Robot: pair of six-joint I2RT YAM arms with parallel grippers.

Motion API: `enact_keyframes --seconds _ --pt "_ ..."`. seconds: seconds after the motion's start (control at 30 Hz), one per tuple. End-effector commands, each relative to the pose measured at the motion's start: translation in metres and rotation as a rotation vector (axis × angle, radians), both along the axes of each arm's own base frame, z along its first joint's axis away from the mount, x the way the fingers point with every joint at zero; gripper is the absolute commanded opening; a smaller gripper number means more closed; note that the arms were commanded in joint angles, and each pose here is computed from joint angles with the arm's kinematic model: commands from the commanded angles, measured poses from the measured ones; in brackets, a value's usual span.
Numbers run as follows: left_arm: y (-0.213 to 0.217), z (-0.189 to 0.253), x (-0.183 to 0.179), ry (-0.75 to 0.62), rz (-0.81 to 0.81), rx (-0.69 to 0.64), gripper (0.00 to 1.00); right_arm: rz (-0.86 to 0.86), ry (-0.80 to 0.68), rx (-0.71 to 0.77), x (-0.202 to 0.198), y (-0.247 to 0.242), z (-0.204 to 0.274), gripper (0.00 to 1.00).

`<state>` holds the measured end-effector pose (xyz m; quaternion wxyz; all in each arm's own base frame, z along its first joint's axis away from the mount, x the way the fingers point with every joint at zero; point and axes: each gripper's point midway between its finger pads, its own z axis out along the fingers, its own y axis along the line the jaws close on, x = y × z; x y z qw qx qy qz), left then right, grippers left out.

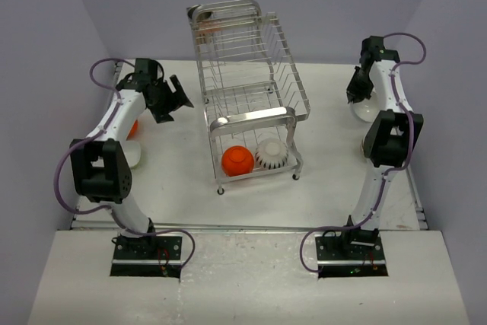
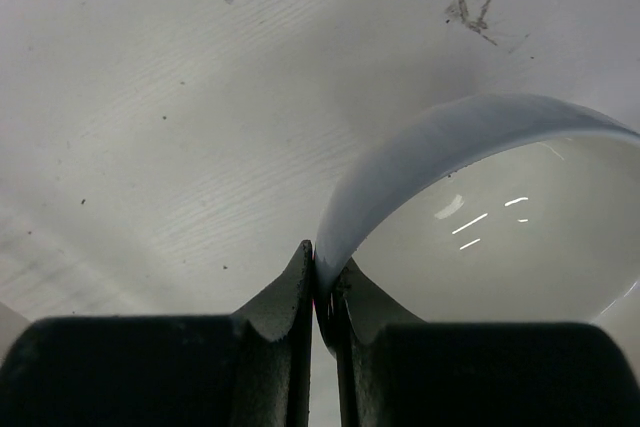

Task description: Unload the bowls from the dish rack

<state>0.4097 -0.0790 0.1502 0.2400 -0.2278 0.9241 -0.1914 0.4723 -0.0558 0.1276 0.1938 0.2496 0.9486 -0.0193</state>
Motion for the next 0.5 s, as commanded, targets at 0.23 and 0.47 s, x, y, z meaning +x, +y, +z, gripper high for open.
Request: enact_keyframes --seconds 0.23,0.47 --pt "-0.027 0.000 0.029 0.017 -0.016 -0.044 0.84 -0.032 0.119 -0.128 -0.013 -0.034 -0.032 0.00" --pt "-0.035 -0.002 0.028 0.032 -0.036 -0.045 0.84 -0.033 0.154 -0.130 -0.009 -0.037 -0.048 0.00"
